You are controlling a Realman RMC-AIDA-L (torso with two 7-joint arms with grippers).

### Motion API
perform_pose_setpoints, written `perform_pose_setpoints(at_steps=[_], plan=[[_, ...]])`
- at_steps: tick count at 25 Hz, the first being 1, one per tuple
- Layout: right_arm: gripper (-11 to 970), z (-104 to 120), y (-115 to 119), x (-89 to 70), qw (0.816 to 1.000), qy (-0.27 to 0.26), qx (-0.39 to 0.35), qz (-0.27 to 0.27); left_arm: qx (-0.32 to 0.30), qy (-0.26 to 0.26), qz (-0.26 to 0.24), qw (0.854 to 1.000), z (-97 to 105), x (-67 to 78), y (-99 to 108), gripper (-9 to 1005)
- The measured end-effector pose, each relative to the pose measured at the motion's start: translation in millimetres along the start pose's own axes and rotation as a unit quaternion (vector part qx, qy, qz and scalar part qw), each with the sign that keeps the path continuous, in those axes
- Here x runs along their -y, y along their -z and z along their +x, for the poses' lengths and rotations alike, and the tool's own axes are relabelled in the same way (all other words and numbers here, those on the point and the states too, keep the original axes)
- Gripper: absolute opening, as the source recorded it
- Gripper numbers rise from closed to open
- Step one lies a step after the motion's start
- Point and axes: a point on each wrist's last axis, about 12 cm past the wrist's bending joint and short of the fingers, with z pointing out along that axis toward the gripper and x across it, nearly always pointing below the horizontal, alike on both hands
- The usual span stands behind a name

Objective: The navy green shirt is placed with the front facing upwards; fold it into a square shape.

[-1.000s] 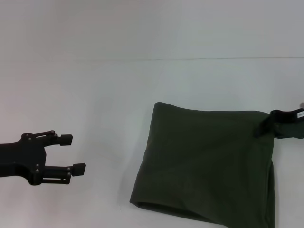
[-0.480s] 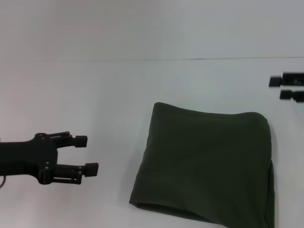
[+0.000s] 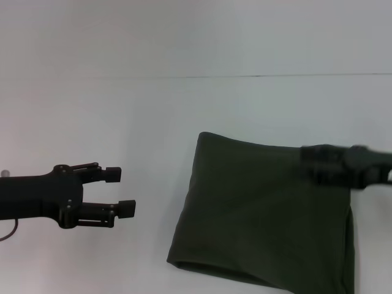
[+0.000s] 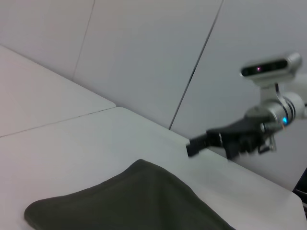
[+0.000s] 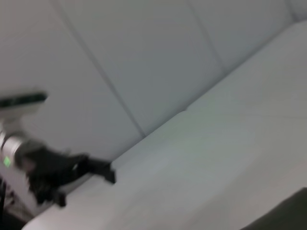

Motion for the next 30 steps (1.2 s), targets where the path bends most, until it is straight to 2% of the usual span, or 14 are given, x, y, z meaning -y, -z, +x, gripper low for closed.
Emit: perform_pose_setpoints(at_steps=[4,9,10,22,30], plan=[[824,21.4,-21.4,-7.9,0.998,0.059,-0.010,-0.011,0.003,0.007,0.004,1.000,2.7,0.7,-2.6,931],[822,39.5,-40.4,-9.3,0.995,0.097,-0.025,-0.012,0.006,0.014,-0.002,1.000,5.1,-0.9,-4.8,931],[822,45.3,-44.5,-9.8,0.993,0.118,-0.025,-0.014,0.006,0.014,-0.002,1.000,5.3,-0.9,-5.0,931],[823,69.9,-51.9,-6.4,0.977,0.206,-0.048,0.010,0.001,0.023,0.003,1.000,7.2,-0.6,-7.6,931],[823,84.2,-52.8,-4.7,0.971,0.226,-0.075,0.022,0.004,0.036,0.005,0.999,11.1,-1.7,-13.9,931]])
